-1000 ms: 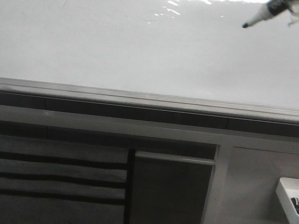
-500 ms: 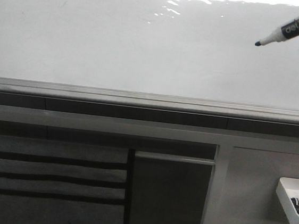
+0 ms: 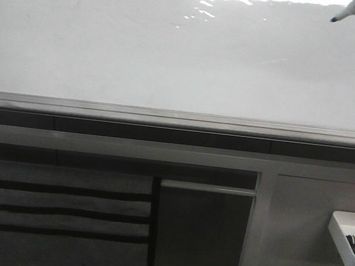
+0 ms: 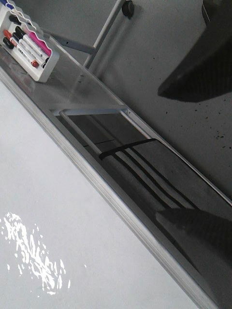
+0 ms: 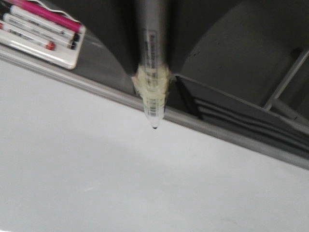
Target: Write number 3 on whiteboard
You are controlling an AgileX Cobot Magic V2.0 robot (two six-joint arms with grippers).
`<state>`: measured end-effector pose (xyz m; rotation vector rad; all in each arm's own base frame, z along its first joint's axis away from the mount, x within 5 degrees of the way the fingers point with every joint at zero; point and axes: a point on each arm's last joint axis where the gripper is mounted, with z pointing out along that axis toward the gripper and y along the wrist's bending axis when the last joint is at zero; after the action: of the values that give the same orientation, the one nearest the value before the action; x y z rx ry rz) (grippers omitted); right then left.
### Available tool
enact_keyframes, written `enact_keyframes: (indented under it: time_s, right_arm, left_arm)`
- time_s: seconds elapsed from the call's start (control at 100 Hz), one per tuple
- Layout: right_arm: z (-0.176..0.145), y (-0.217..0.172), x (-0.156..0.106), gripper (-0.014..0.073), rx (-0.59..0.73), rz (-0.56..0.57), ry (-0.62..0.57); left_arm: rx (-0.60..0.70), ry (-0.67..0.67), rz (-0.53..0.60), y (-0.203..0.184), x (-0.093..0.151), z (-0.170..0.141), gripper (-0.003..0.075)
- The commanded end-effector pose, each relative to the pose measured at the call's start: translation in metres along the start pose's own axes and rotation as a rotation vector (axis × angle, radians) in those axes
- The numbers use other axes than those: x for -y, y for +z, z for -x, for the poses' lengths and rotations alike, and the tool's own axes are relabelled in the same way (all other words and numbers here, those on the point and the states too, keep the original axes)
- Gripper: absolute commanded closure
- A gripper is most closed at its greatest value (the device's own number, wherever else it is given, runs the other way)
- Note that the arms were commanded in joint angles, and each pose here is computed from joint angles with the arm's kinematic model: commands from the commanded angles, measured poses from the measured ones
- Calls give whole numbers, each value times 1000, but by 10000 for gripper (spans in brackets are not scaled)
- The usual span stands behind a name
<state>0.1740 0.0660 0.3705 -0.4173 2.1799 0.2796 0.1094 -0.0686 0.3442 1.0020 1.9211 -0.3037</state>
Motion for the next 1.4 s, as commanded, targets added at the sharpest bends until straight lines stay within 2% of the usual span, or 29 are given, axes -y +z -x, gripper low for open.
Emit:
enact_keyframes:
  time_s: [0.0,0.08,0.27,0.44,0.55,0.75,1.04,1.26,1.39]
  right_arm:
    - [19,6,-5,624,65,109,-20]
    - [27,20,-8,624,74,155,-29]
    - [45,45,-6,624,113,147,-23]
    - [62,60,-21,624,124,194,-122]
    - [73,75,-23,624,100,205,-135]
    - [85,96,-20,624,89,195,-174]
    - [90,109,-2,624,139,92,-194]
    - [81,105,28,624,39,50,-147]
    - [67,107,26,624,-74,102,-138]
  left_arm:
    - [88,-31,38,-6,-4,12,279]
    - [88,-31,38,-6,-4,12,279]
    - [88,-31,38,-6,-4,12,279]
    - [88,-31,38,-6,-4,12,279]
    - [88,-31,38,-6,-4,12,279]
    - [88,-31,38,-6,-4,12,279]
    - [88,-31,38,-6,-4,12,279]
    - [88,-31,38,-6,-4,12,279]
    - [88,-31,38,-6,-4,12,279]
